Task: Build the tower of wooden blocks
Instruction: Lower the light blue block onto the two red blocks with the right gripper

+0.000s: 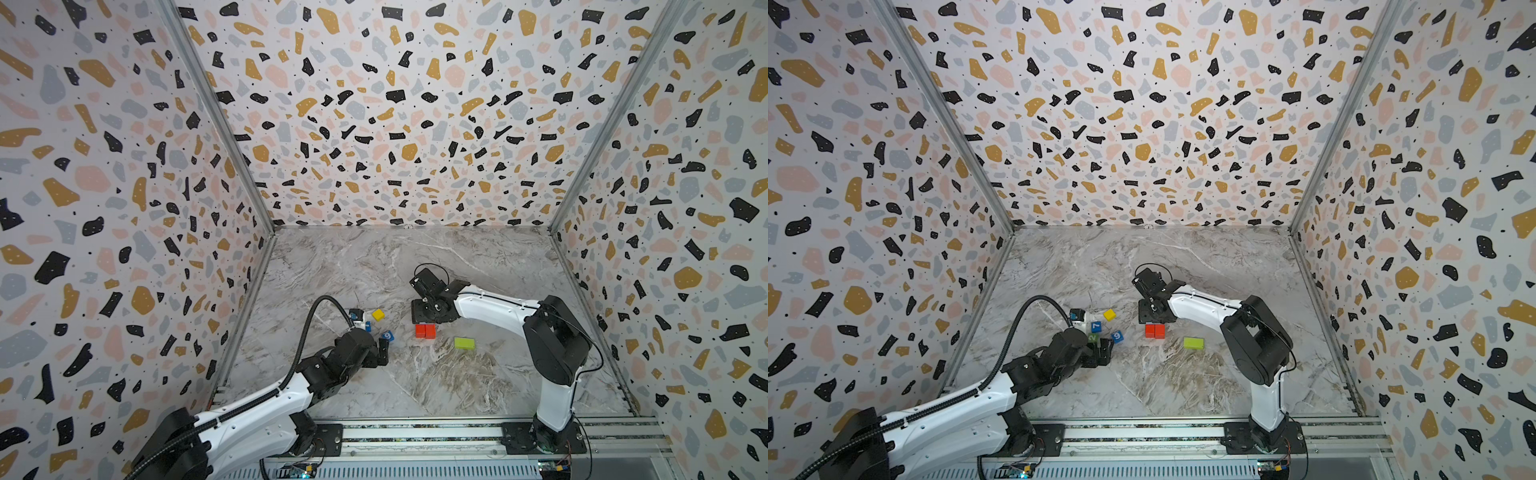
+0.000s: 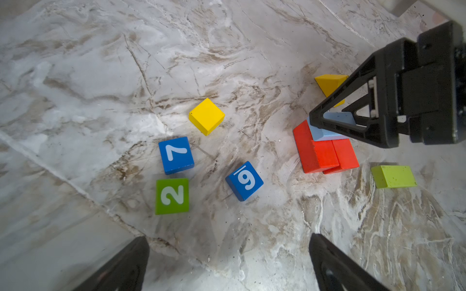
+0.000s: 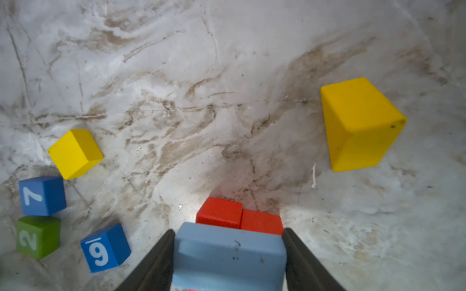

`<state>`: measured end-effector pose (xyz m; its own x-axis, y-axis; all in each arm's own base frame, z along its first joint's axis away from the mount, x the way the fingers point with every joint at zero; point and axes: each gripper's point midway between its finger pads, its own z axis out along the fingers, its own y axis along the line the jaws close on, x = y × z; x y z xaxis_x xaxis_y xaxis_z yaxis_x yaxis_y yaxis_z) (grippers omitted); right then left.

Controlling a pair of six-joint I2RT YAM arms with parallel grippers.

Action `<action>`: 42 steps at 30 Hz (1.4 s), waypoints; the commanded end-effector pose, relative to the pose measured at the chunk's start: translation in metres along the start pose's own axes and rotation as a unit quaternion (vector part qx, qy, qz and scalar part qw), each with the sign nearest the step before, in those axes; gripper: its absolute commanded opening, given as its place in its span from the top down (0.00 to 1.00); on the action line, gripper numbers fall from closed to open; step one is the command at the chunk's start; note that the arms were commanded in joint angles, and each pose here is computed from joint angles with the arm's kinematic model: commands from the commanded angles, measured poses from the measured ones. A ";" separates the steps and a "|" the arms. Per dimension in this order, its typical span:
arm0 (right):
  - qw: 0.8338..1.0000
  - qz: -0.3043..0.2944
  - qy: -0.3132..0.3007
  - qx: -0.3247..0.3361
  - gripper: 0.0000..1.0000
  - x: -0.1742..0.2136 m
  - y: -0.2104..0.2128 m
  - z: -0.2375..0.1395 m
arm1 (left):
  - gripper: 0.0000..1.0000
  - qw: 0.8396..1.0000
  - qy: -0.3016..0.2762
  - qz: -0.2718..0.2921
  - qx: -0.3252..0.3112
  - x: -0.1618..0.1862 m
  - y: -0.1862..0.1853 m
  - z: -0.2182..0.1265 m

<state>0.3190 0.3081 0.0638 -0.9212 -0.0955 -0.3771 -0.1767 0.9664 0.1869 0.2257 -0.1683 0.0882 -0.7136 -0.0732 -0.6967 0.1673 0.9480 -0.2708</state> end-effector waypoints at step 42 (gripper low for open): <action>0.998 -0.051 -0.004 0.039 0.15 -0.006 -0.001 0.001 | 0.00 1.000 -0.004 -0.003 -0.017 -0.011 0.000 -0.001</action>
<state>0.3265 0.3126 0.0605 -0.8997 -0.1823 -0.3967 -0.2425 0.9642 0.1069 0.2273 -0.1670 0.0885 -0.7283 -0.0618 -0.6824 0.1490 0.9578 -0.2457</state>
